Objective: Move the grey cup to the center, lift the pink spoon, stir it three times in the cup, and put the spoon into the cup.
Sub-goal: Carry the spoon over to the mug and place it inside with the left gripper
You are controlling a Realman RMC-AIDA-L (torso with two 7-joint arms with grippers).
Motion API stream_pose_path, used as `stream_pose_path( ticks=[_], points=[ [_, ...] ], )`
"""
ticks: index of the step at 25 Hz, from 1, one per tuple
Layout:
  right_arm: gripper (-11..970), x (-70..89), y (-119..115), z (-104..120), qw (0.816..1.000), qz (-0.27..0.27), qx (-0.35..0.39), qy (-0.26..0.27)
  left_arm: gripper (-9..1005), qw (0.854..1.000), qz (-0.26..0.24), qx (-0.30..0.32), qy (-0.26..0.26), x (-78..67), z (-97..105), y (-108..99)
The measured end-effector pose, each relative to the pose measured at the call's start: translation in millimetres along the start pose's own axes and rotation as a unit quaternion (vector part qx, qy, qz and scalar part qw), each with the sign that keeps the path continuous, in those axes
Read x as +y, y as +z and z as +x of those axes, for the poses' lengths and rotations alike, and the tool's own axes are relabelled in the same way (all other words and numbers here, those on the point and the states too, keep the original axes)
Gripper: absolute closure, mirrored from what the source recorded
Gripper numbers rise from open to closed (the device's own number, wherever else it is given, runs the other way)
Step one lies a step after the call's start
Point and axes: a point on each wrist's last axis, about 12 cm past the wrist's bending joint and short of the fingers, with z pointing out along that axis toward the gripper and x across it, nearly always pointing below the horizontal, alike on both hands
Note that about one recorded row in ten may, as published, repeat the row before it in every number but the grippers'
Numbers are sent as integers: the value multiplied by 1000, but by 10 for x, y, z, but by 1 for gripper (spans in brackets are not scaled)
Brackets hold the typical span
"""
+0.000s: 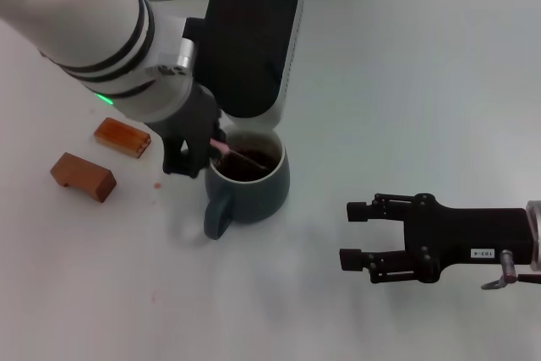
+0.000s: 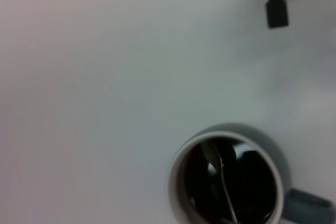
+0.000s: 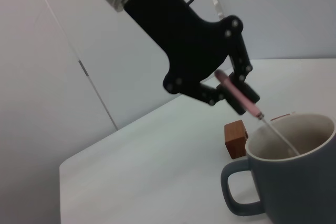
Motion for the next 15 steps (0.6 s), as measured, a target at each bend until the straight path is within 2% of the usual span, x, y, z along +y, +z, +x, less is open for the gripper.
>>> stream_pose_path(
  ticks=[2, 4, 8, 9, 11, 12, 13, 14, 15],
  points=[
    [141, -1, 0, -1, 1000, 0, 0, 0, 858, 1000, 7, -10, -3, -23, -10, 8],
    [141, -1, 3, -3, 1000, 0, 1, 2, 858, 998, 18, -59, -26, -62, 3, -10],
    [141, -3, 5, -5, 1000, -1, 2, 3, 771, 996, 19, -79, -35, -63, 20, -30],
    [141, -4, 5, -5, 1000, -1, 2, 3, 749, 989, 9, -134, -62, -43, 132, -120],
    [141, -3, 3, -2, 1000, 0, 2, 4, 706, 986, 1, -149, -70, -40, 186, -158],
    [141, -3, 3, -2, 1000, 0, 2, 4, 649, 986, 1, -149, -70, -40, 186, -158],
    [141, -1, 1, 1, 1000, 0, 2, 4, 591, 975, -26, -201, -90, -66, 342, -308],
    [141, 0, -1, 5, 1000, 1, 2, 4, 534, 975, -26, -201, -90, -66, 342, -308],
    [141, 1, -3, 7, 1000, 1, 1, 3, 477, 968, -42, -226, -105, -86, 449, -379]
  ],
)
